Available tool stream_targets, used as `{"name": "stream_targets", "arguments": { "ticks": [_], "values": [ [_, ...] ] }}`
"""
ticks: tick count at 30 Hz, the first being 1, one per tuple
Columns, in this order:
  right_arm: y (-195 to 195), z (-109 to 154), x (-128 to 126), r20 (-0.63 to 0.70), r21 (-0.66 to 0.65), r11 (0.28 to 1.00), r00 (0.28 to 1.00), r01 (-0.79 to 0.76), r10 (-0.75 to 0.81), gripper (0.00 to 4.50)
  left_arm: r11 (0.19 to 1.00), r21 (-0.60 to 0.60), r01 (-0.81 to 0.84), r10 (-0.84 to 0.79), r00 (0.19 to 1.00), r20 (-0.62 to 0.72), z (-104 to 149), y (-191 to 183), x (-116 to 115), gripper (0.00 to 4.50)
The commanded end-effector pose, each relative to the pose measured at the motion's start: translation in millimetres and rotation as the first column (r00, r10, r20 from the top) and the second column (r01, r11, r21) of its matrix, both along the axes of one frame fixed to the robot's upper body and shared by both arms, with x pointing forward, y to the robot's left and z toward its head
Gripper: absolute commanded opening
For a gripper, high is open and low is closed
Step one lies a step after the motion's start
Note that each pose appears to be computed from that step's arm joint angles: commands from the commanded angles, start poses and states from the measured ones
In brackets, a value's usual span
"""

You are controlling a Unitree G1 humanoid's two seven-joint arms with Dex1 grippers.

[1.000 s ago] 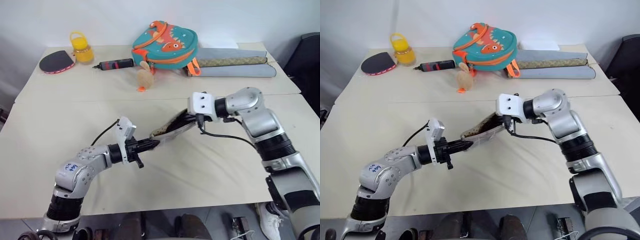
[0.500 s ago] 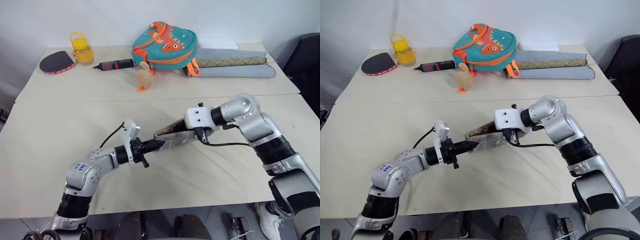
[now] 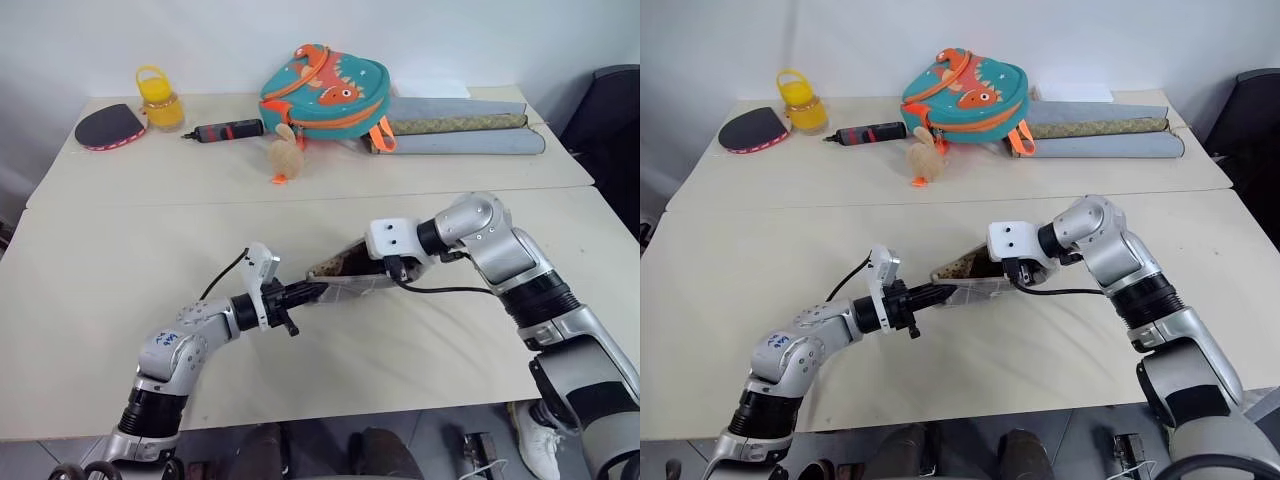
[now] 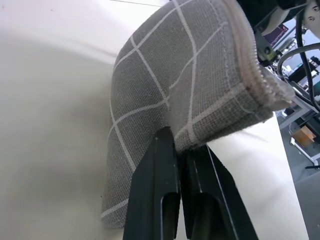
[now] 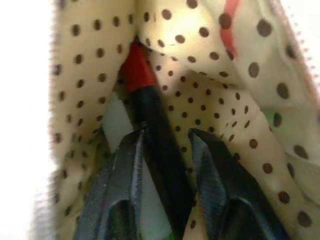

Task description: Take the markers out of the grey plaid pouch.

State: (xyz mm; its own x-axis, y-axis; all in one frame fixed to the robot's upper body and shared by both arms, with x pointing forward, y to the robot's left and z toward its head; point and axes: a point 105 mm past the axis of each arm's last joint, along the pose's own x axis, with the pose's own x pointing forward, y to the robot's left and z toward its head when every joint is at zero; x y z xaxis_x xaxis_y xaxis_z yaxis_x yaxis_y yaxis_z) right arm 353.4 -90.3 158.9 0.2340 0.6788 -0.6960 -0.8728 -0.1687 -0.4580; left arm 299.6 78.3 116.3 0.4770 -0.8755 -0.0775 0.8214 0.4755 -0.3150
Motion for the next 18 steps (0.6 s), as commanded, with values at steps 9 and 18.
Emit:
{"name": "stream_targets", "arguments": {
  "ticks": [9,18],
  "values": [
    [-8.7,4.8,-11.9,-0.056,0.028,0.999,0.998,-0.019,0.020,1.46,0.996,0.059,-0.068,0.070,0.997,-0.036,-16.8,12.7,0.3,0.00],
    [-14.5,-16.4,-12.1,0.026,-0.101,0.992,0.997,-0.070,0.073,1.46,0.996,0.053,-0.078,0.081,0.995,-0.053,-18.2,10.2,1.7,0.00]
  ]
}}
